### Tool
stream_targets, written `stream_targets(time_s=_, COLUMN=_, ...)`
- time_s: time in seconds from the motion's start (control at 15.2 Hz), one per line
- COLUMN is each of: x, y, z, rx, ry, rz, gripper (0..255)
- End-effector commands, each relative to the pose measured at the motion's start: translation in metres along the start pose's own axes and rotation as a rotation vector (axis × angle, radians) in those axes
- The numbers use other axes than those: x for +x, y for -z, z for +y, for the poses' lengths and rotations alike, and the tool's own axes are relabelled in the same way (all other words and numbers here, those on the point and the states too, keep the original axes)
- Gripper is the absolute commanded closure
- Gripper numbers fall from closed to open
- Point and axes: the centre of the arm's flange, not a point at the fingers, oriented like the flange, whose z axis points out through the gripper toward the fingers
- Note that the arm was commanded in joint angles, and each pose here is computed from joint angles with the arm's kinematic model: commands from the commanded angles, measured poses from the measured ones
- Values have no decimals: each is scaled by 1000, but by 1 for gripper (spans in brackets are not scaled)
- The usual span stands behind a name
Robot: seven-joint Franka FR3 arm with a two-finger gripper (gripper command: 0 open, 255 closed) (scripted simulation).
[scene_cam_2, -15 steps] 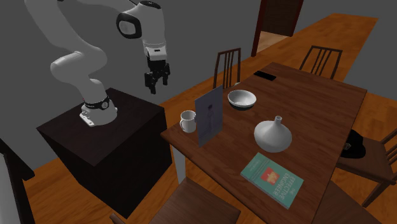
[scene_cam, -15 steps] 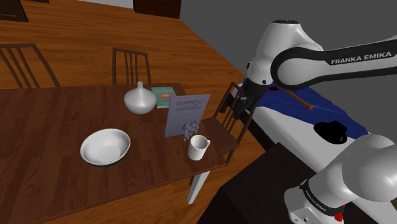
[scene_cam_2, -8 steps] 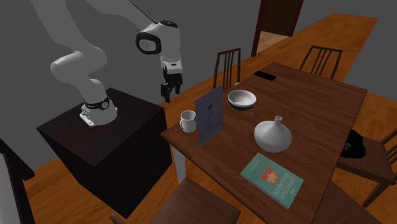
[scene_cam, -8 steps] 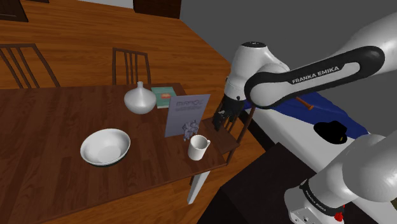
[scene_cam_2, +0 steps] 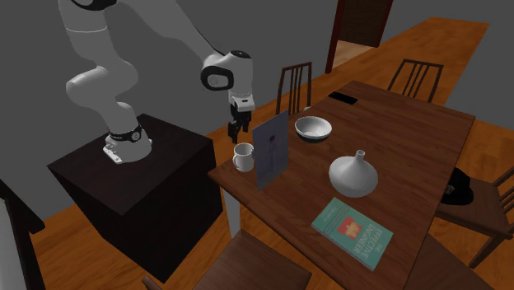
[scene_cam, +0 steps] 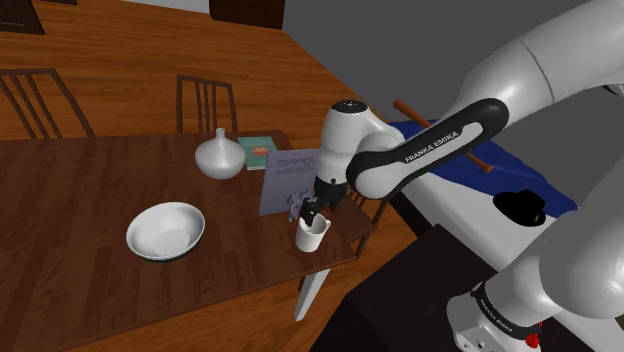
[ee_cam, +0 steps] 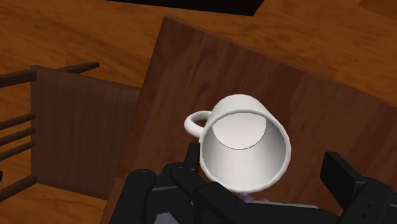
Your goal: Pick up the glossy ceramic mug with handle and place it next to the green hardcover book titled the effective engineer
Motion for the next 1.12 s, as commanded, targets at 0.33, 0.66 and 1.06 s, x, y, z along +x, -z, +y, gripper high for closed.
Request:
stream_targets(time_s=0.33, x=21, y=-52, z=-36, rx=0, ry=-1, rz=-5, gripper=0)
stream_targets(time_s=0.66, x=21, y=-82, z=-36, rx=0, ry=-1, rz=-5, gripper=0)
stream_targets(time_s=1.06, x=21, y=-82, z=-36, rx=0, ry=-1, rz=-5, gripper=0)
